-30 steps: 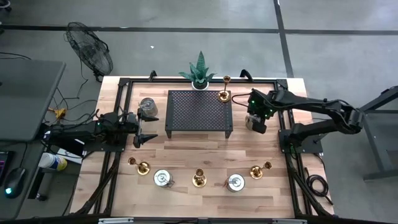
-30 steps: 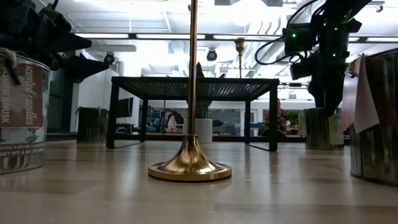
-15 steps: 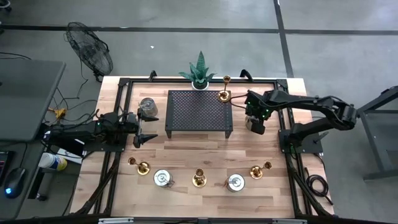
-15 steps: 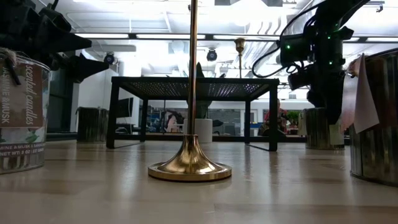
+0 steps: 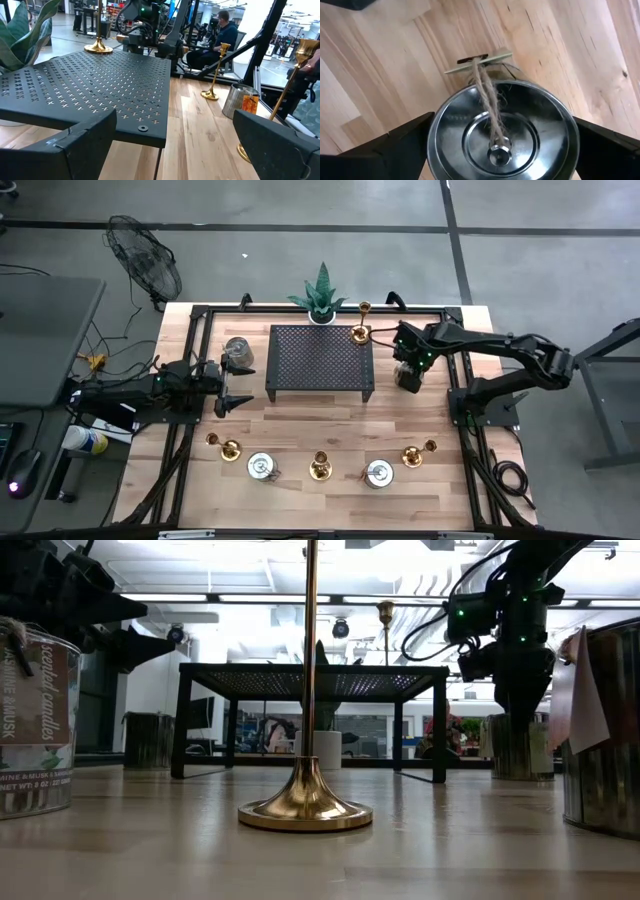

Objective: Pick & Place candle stick holders
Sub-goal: Put the silver scented candle on the shelf

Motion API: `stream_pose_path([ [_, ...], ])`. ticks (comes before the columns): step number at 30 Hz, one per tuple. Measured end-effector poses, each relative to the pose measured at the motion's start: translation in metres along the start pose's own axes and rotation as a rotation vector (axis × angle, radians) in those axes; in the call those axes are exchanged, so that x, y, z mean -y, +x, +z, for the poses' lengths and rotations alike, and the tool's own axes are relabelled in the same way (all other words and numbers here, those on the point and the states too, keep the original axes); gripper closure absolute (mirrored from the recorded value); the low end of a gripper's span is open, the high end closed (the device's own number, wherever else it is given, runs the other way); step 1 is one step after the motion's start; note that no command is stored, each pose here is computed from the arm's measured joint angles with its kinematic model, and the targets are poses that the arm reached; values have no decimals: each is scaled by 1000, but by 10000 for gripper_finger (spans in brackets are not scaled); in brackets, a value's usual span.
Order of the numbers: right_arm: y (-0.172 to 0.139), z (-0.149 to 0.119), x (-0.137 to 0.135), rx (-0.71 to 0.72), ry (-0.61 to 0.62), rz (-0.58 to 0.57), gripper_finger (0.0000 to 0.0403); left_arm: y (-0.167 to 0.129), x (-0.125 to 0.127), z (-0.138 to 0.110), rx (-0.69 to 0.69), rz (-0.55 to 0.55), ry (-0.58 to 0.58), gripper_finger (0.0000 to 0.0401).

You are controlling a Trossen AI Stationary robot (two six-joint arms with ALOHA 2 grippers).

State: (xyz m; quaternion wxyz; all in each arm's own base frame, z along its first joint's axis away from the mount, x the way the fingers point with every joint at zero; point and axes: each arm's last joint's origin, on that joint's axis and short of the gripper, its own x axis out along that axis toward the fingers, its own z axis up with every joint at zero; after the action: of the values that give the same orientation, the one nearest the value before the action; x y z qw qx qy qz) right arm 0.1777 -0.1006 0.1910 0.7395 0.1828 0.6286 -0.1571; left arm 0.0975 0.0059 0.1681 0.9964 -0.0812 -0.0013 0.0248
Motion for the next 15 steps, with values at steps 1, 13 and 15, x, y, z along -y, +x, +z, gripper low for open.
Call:
stream_pose_path([
  [1,0,0,0,2,0,0,6,0,0,0,0,0,0,9],
  [13,11,5,1,-25,31,-12,6,0,0,0,0,0,0,9],
  [15,11,5,1,-30,36,-12,6,0,0,0,0,0,0,9],
])
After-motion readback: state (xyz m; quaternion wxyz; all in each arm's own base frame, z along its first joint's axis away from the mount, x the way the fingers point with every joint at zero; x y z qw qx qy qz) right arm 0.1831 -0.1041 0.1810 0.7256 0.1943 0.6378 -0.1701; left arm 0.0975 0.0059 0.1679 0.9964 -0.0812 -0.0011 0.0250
